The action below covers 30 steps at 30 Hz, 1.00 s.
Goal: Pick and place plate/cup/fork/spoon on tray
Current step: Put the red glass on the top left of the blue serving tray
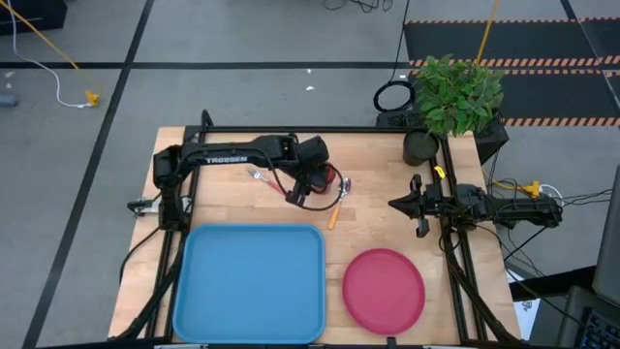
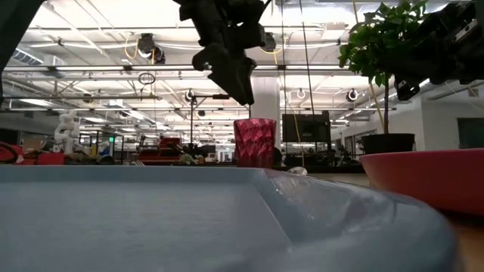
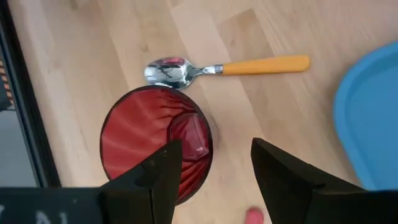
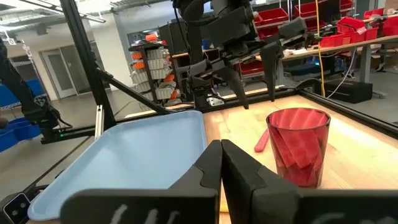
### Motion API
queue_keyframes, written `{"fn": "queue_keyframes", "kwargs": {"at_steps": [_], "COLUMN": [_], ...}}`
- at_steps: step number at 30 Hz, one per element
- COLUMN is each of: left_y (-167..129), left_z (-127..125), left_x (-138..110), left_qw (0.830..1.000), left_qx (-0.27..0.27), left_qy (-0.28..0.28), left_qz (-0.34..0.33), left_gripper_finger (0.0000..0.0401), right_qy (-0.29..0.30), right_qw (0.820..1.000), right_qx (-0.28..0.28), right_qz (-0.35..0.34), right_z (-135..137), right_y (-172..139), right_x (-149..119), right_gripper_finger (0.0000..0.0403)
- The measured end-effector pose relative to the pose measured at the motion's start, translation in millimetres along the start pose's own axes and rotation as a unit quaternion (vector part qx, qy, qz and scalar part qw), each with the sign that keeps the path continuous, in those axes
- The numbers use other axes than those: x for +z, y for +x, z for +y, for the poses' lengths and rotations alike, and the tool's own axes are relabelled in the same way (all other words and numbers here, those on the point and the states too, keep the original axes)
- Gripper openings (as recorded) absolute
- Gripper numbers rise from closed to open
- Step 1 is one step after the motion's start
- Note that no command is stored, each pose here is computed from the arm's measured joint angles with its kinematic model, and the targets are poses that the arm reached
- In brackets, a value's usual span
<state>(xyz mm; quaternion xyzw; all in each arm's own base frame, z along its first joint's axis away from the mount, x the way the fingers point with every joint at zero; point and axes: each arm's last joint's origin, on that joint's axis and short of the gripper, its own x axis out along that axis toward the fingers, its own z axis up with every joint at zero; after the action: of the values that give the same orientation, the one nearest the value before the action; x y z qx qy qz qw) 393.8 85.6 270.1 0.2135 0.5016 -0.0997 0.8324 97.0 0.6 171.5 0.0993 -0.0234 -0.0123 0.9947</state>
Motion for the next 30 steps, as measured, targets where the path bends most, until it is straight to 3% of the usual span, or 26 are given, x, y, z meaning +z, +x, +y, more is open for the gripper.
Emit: {"fn": "queue_keyframes", "kwargs": {"at_steps": [15, 18, 27, 30], "left_y": [40.9, 40.9, 36.7, 36.4], "left_z": [-2.8, -3.5, -6.2, -5.6], "left_x": [-5.9, -4.1, -1.8, -3.2], "left_qw": [0.996, 0.996, 0.996, 0.996], "left_qx": [-0.031, -0.029, -0.010, -0.006], "left_qy": [0.068, 0.072, 0.075, 0.072], "left_qz": [0.037, 0.033, 0.046, 0.055], "left_gripper_finger": [0.0189, 0.0160, 0.0026, 0.0012], "right_qy": [0.000, 0.000, 0.000, 0.000], "right_qw": [1.000, 1.000, 1.000, 1.000], "right_qx": [0.000, 0.000, 0.000, 0.000], "right_qz": [0.000, 0.000, 0.000, 0.000], "right_z": [0.0, 0.0, 0.0, 0.0], "right_y": [0.0, 0.0, 0.0, 0.0], "right_x": [0.0, 0.0, 0.0, 0.0], "right_gripper_finger": [0.0000, 0.0000, 0.0000, 0.0000]}}
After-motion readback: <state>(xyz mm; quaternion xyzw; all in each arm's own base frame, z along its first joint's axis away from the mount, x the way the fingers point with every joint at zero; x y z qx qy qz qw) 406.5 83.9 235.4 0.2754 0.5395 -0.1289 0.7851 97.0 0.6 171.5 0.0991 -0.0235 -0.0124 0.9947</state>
